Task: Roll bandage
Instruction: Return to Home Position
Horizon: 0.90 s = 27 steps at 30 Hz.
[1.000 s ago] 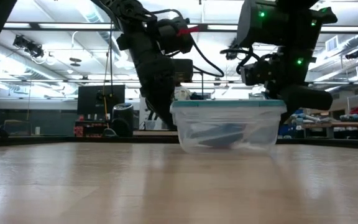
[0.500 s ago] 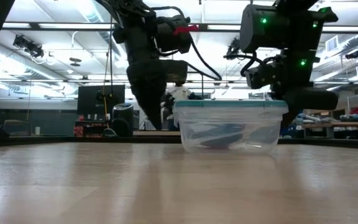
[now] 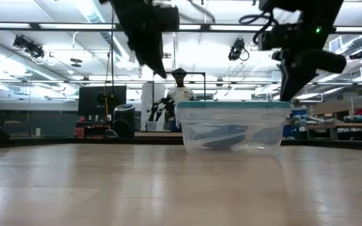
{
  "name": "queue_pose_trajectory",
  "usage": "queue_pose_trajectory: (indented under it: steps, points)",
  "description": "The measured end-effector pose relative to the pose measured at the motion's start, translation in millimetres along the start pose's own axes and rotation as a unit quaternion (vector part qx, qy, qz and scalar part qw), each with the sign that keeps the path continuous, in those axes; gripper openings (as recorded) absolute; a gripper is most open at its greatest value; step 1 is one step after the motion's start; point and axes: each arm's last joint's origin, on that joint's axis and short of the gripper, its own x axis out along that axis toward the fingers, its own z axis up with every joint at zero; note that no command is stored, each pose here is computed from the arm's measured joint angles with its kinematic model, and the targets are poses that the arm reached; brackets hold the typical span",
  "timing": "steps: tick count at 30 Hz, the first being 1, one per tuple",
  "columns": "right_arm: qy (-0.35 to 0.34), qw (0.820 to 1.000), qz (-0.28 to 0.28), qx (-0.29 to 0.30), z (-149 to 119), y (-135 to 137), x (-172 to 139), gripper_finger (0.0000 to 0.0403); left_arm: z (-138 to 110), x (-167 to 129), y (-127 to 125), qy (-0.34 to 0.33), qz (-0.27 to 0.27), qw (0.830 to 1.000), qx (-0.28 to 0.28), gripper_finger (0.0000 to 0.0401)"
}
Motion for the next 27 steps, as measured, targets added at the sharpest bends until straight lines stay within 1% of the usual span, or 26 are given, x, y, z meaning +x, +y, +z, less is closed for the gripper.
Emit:
queue_pose_trajectory:
  steps: [2,6,10,13,15,18,21,24,27]
  points:
    - [-0.012,1.000,0.002,0.010,-3,-5,-8,0.0000,2,-15,-5,-0.027,0.010,0.999,0.015,0.0000]
    - [-0.039,0.999,0.014,0.031,-8,-13,-23,0.0000,1,-34,-16,-0.051,0.028,0.998,0.034,0.0000]
    - [-0.085,0.995,0.038,0.041,-16,-18,-44,0.0000,0,-49,-27,-0.076,0.025,0.994,0.067,0.0000]
    - [-0.135,0.988,0.055,0.051,-22,-22,-62,0.0000,2,-61,-40,-0.119,0.014,0.988,0.100,0.0000]
    - [-0.166,0.982,0.067,0.056,-27,-25,-74,0.0000,3,-70,-47,-0.148,0.004,0.982,0.116,0.0000]
    - [-0.210,0.972,0.084,0.064,-35,-29,-90,0.0000,3,-86,-54,-0.186,-0.006,0.974,0.126,0.0000]
    - [-0.251,0.960,0.100,0.068,-43,-33,-104,0.0000,-2,-104,-59,-0.210,-0.026,0.968,0.134,0.0000]
    - [-0.295,0.945,0.121,0.068,-52,-36,-118,0.0000,-9,-121,-64,-0.242,-0.044,0.958,0.146,0.0000]
    - [-0.343,0.926,0.144,0.067,-62,-41,-133,0.0000,-25,-132,-66,-0.287,-0.060,0.943,0.157,0.0000]
